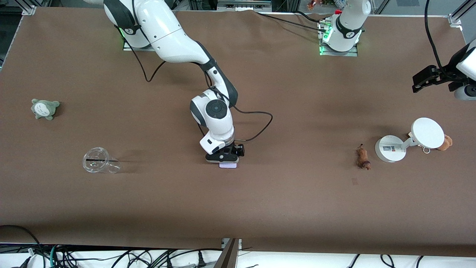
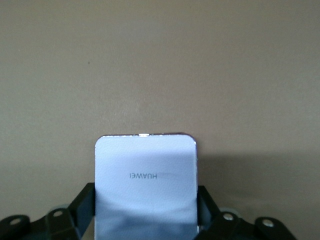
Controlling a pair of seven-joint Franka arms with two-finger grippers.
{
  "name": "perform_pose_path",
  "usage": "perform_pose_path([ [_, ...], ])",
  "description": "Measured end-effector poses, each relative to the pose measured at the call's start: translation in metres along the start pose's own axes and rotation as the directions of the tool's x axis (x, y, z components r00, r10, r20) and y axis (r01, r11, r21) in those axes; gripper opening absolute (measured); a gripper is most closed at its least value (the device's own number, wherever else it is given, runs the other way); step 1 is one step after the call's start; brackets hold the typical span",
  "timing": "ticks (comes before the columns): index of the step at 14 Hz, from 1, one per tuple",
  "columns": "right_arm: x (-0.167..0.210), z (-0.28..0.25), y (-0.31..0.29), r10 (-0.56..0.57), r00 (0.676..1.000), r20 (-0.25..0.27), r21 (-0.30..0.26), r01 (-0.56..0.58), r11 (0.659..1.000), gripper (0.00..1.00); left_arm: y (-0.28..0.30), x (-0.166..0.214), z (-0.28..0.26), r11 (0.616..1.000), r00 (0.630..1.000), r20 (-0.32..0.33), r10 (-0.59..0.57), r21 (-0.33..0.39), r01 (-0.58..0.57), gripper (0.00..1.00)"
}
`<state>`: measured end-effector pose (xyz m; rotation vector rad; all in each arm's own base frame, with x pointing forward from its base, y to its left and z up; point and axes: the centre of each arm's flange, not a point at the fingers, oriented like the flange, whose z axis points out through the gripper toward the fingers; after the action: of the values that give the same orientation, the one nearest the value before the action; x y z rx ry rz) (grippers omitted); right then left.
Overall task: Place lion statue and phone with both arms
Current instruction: 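Carry the phone with the right gripper and lower it beside the glass cup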
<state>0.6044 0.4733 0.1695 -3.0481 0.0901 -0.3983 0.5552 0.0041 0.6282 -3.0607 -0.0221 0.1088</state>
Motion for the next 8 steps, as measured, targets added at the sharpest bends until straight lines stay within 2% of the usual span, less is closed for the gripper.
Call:
perform_pose_path([
  [4,0.023,-0.002,0.024,0.029,1.0,-0.008,-0.026,-0.029,0.999,0.84,-0.021,0.002,0.005,0.999,0.999,0.009,0.041,-0.005,-0.041,1.0],
  [6,0.049,-0.011,0.056,0.019,1.0,0.015,-0.063,-0.018,0.998,0.84,-0.029,0.002,0.007,0.999,0.999,0.011,0.05,-0.007,-0.05,1.0],
  [8,0.082,-0.028,0.101,-0.021,0.997,0.069,-0.109,0.029,0.994,0.84,-0.034,0.004,0.008,0.999,0.999,0.012,0.05,-0.01,-0.05,1.0],
])
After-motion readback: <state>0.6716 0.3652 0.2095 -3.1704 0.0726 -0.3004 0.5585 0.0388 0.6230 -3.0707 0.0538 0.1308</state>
